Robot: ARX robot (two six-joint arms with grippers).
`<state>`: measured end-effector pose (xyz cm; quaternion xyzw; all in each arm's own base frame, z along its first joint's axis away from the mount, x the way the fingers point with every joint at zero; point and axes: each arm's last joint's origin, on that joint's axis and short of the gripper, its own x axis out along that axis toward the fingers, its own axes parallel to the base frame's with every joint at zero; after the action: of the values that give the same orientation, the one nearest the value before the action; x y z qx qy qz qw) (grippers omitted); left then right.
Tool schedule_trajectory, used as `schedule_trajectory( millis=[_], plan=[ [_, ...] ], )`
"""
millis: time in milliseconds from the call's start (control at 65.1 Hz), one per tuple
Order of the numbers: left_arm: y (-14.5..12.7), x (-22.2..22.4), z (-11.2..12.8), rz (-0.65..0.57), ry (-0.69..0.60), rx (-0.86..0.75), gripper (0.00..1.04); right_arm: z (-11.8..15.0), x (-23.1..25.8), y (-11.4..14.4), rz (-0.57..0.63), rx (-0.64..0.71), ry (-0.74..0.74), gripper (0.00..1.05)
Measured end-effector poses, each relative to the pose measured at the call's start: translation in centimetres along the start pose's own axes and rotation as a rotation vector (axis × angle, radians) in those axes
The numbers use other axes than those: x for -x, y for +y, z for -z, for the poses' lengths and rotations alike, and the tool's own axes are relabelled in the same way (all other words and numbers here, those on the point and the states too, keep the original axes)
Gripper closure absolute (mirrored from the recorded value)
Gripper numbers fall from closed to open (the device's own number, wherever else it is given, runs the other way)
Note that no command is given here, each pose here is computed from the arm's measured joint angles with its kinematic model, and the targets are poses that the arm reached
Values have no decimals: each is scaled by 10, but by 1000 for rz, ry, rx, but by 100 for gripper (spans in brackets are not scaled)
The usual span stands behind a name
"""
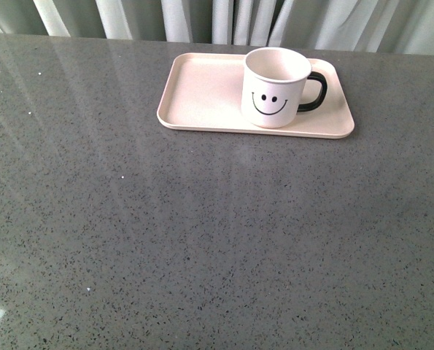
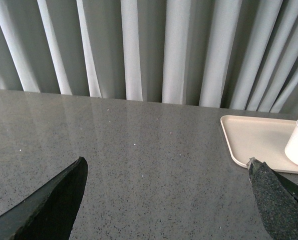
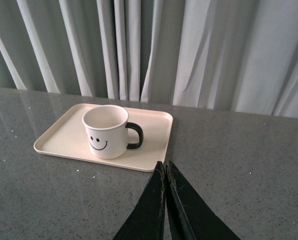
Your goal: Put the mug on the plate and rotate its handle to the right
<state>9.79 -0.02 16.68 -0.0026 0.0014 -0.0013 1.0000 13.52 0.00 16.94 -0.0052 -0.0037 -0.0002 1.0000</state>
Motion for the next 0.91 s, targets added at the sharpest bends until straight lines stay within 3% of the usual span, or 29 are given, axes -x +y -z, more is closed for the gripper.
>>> schedule_trajectory(
  millis=[906],
  plan=[
    [0, 0, 0, 0, 0, 0, 9, -3, 26, 0, 1, 0, -13, 103]
  ],
)
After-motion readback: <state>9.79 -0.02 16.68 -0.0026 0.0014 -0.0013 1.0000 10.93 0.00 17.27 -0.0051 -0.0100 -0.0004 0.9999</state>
